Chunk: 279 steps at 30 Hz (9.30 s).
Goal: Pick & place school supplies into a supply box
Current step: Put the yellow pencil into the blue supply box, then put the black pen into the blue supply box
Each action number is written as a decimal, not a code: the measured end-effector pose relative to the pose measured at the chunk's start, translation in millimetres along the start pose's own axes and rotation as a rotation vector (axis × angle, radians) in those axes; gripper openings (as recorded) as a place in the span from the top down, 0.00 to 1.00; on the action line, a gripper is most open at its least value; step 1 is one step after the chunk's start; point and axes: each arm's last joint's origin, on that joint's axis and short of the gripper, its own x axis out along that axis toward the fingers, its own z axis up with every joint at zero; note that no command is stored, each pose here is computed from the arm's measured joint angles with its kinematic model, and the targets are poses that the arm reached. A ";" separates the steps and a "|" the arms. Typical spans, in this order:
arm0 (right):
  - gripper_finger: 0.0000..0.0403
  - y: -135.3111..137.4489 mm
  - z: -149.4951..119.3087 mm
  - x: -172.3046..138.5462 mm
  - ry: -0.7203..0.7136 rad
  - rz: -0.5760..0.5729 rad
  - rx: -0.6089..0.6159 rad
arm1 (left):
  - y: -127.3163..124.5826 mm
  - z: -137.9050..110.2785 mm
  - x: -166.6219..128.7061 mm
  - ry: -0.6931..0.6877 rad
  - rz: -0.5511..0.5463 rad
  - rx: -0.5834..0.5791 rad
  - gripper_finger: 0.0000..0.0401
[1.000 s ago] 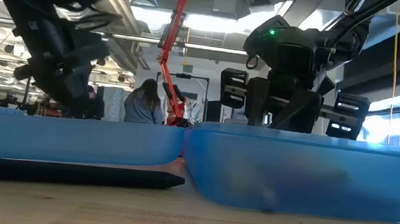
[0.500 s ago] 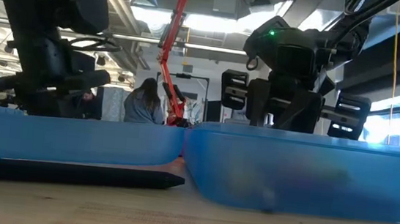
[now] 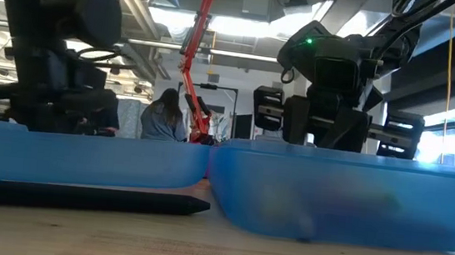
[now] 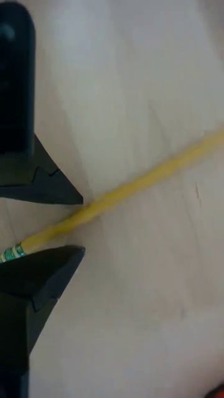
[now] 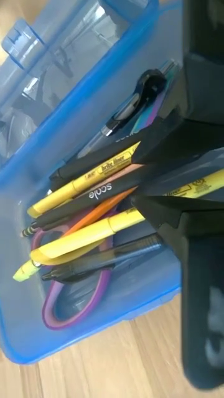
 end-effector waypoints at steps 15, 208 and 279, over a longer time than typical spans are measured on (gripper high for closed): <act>0.76 0.0 -0.2 -0.2 0.010 -0.005 0.002 | 3.7 -37.8 -10.6 -0.119 -0.045 0.341 0.89; 0.76 155.5 38.6 -117.4 -0.221 -0.149 0.543 | -218.3 -110.2 -53.9 -0.464 -0.540 -0.002 0.98; 0.76 151.5 35.9 -71.7 -0.110 -0.135 0.581 | -95.1 -148.7 -134.3 0.024 -0.012 0.248 0.86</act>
